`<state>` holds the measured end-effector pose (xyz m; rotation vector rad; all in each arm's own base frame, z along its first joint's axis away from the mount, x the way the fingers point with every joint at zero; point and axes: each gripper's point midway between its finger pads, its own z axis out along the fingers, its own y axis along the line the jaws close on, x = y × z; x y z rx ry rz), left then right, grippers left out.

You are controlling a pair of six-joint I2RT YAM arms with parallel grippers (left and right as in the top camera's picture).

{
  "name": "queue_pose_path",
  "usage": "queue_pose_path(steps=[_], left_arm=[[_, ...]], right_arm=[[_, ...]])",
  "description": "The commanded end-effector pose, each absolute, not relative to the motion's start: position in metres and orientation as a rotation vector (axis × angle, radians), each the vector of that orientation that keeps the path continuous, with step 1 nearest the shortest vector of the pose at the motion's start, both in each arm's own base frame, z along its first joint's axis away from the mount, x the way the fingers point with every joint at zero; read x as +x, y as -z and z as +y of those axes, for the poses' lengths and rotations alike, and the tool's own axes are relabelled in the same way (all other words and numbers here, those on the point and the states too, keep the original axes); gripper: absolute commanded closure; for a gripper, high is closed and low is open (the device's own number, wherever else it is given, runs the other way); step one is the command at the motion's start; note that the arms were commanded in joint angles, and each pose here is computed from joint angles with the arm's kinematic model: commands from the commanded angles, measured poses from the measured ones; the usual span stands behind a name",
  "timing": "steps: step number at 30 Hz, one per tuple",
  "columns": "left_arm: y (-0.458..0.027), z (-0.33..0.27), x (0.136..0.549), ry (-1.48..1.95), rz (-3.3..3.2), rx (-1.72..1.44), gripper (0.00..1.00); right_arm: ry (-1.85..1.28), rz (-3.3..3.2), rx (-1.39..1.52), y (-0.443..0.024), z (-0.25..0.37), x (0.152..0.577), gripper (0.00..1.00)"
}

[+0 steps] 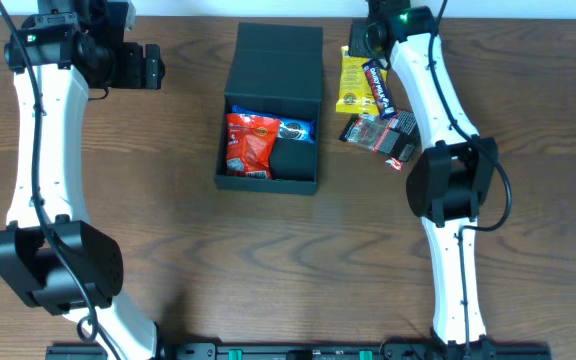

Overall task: Pack container
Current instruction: 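Grasp the yellow snack bag with the right gripper, pulling it free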

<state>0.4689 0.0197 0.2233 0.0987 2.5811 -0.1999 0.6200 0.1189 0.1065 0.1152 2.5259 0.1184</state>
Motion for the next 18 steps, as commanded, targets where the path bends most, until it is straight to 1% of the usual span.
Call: queue_pose_path(steps=[1,4,10,18], left_arm=[[-0.220,0.023,0.469,0.204,2.590,0.072,0.05],[-0.220,0.023,0.469,0.203,2.589,0.072,0.05],[-0.220,0.023,0.469,0.207,2.593,0.061,0.05],[-0.220,0.023,0.469,0.210,2.594,0.051,0.04]], right_arm=[[-0.210,2.556,0.060,-0.094,0.130,0.618,0.99],[-0.200,2.596,-0.015,-0.080,0.138,0.611,0.99],[-0.154,2.683,0.029,-0.046,0.129,0.602,0.99],[-0.027,2.741,0.073,-0.035,0.103,0.591,0.99]])
